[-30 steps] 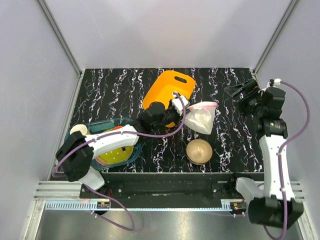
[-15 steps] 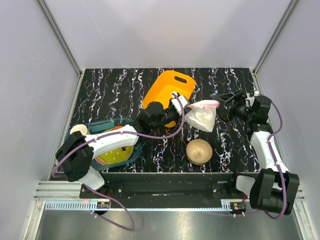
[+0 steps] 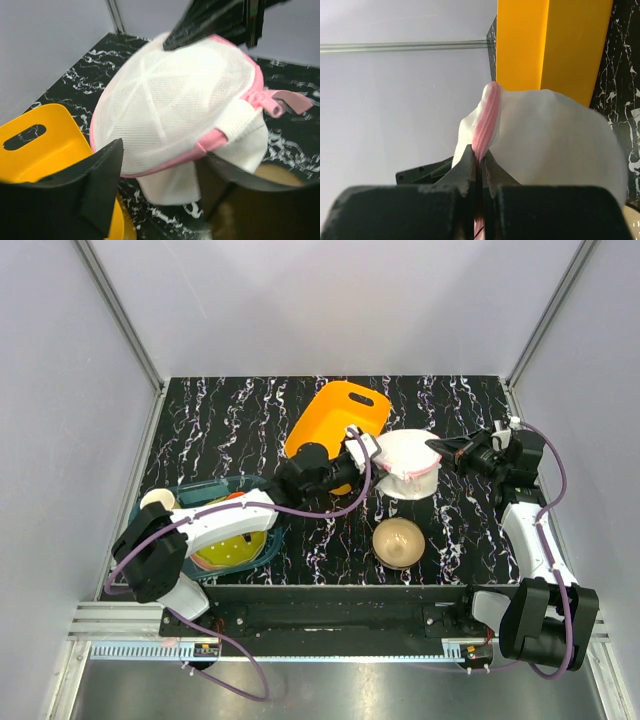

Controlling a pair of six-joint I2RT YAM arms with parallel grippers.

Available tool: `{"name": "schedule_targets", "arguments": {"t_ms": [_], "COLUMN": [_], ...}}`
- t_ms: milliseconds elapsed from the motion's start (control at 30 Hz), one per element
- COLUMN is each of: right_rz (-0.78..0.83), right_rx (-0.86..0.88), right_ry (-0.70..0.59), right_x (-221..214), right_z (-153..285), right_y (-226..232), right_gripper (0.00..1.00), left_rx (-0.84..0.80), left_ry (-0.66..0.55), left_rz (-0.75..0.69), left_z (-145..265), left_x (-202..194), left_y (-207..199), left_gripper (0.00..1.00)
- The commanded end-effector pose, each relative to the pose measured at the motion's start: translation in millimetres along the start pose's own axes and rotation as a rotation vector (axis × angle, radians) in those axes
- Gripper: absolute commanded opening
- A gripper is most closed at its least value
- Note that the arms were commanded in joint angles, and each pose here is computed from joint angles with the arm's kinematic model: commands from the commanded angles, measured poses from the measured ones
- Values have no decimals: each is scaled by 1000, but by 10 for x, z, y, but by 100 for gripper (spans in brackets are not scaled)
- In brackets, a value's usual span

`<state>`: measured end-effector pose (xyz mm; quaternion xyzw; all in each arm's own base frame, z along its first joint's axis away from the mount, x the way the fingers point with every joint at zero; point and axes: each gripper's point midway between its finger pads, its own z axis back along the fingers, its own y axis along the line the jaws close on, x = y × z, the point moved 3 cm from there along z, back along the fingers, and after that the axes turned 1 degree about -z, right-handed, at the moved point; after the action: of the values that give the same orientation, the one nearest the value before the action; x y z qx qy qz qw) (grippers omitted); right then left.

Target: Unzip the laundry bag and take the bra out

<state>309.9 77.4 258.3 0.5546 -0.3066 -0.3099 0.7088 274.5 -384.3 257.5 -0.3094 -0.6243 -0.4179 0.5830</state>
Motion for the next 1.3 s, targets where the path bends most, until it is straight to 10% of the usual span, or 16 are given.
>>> {"name": "schedule_targets", "arguments": {"t_ms": [0,567,1267], "right_rz": [157,86,13], "right_rx": [71,167,192], "right_ry": [48,162,172], "right_x": [-13,-92,-75], "right_z": [30,-20,-19], "right_y": [251,211,291], "right_gripper": [0,0,0], "left_rx": [-85,-317,120], "left_ry": [-20,140,-46], "left_rz": [-16,-291,-515], "left_z": [6,344,72], "left_x": [196,-52,50], "left_y": [-90,-392,-399], "left_gripper": [73,73,57]}}
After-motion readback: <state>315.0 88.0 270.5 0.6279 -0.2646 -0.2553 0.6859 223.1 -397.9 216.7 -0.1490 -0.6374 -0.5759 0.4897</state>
